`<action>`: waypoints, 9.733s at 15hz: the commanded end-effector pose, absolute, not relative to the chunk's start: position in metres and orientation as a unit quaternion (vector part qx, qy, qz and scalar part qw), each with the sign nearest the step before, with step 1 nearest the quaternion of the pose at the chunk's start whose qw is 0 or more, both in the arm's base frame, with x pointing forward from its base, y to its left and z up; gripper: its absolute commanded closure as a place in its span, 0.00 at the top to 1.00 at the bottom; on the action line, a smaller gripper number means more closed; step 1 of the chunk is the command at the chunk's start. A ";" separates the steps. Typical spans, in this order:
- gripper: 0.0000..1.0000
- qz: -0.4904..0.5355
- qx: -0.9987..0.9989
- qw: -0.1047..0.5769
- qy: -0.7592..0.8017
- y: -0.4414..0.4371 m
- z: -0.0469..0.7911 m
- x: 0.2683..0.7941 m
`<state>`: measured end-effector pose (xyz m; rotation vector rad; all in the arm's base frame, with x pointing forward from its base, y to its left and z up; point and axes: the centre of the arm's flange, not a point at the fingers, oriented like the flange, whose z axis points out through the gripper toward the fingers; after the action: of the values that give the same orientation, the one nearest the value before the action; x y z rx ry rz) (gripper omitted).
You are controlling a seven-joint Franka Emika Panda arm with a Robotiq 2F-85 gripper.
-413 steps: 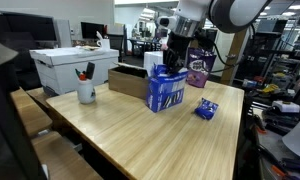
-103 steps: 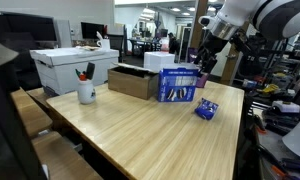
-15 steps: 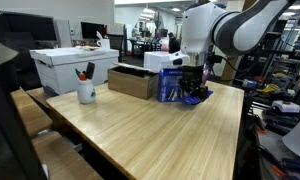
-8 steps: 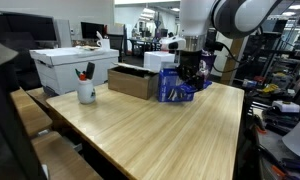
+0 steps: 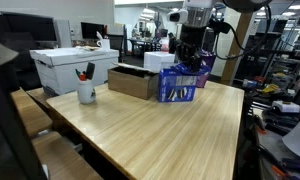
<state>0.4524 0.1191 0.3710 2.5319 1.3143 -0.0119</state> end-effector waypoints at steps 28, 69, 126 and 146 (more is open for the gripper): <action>0.03 0.163 0.876 0.328 0.314 0.104 0.376 0.476; 0.03 0.229 0.882 0.359 0.204 0.121 0.337 0.448; 0.67 -0.043 0.922 0.310 -0.229 0.005 0.379 0.428; 0.04 -0.086 0.979 0.158 -0.092 0.012 0.357 0.431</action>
<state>0.4340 0.0165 0.3605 2.7256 -0.2973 -0.2270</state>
